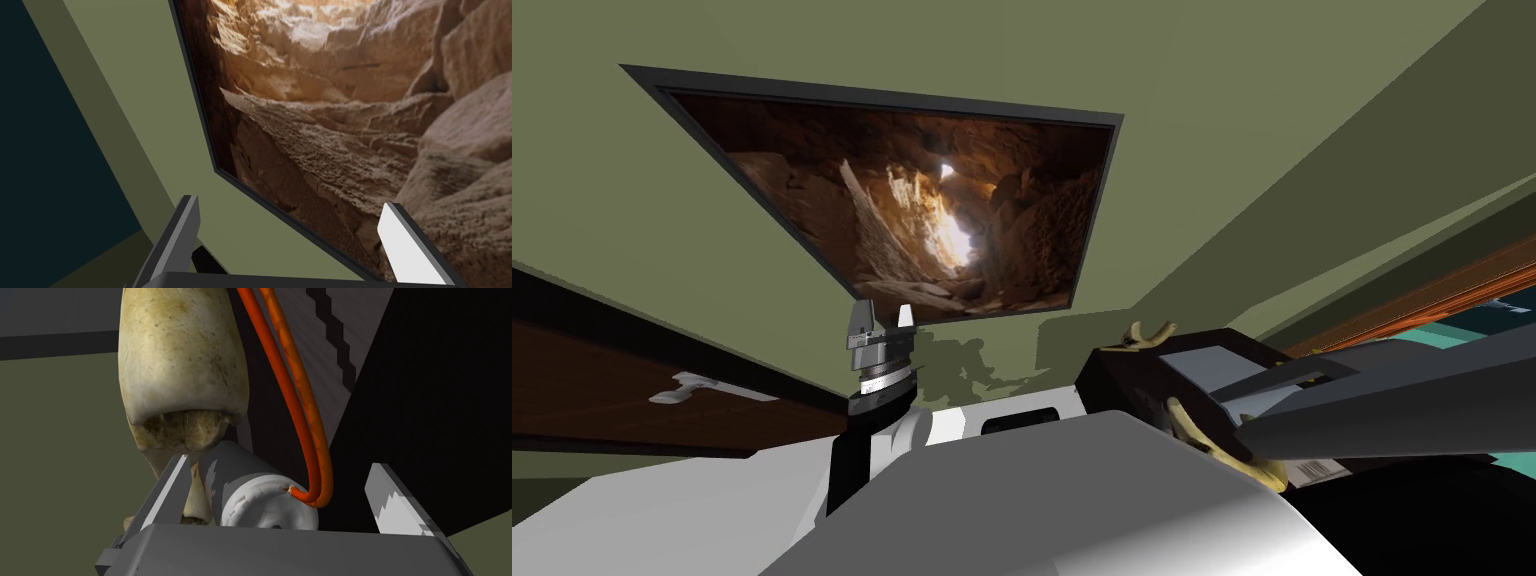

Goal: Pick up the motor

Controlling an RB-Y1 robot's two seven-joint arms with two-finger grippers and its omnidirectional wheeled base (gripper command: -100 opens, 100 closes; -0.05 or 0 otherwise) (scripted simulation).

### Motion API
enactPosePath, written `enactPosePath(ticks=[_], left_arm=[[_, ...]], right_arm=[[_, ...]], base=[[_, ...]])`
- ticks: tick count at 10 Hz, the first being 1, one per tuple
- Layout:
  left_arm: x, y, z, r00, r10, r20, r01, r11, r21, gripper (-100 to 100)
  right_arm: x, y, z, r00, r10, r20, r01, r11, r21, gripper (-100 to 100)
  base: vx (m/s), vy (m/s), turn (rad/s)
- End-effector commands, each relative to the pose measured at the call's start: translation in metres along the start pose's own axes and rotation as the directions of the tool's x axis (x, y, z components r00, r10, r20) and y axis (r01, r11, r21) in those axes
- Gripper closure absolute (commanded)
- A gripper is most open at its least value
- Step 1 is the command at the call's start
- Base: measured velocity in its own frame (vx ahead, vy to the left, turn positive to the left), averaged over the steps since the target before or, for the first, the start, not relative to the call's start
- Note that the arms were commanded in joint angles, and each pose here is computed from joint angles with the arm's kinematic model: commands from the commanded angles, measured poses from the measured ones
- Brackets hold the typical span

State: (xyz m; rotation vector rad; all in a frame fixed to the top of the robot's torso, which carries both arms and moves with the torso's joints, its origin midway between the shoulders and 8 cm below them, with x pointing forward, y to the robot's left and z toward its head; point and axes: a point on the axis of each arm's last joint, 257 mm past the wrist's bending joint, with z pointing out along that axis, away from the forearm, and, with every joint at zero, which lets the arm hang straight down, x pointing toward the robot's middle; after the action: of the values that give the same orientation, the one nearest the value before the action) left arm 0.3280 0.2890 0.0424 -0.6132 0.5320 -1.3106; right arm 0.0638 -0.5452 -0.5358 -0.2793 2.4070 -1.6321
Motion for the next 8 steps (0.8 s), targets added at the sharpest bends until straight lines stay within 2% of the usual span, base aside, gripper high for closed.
enactPosePath(ticks=[1,2,6,7,8], left_arm=[[0.0,0.0,0.0,1.0,0.0,0.0,0.0,1.0,0.0,0],[0.0,0.0,0.0,1.0,0.0,0.0,0.0,1.0,0.0,0],[0.0,0.0,0.0,1.0,0.0,0.0,0.0,1.0,0.0,0],[0.0,0.0,0.0,1.0,0.0,0.0,0.0,1.0,0.0,0],[0.0,0.0,0.0,1.0,0.0,0.0,0.0,1.0,0.0,0]], right_arm=[[0.0,0.0,0.0,1.0,0.0,0.0,0.0,1.0,0.0,-100],[0.0,0.002,-0.002,1.0,0.002,0.0,-0.002,1.0,-0.002,100],[-0.001,0.004,-0.003,1.0,0.007,0.001,-0.007,1.0,-0.006,100],[-0.002,0.004,-0.003,1.0,0.008,0.001,-0.008,1.0,-0.006,0],[0.004,-0.009,0.012,1.0,0.005,0.0,-0.005,1.0,0.005,100]], base=[[0.008,-0.028,0.003],[-0.001,0.007,0.0],[0.0,0.0,0.0],[0.0,0.0,0.0],[-0.009,0.125,0.032]])
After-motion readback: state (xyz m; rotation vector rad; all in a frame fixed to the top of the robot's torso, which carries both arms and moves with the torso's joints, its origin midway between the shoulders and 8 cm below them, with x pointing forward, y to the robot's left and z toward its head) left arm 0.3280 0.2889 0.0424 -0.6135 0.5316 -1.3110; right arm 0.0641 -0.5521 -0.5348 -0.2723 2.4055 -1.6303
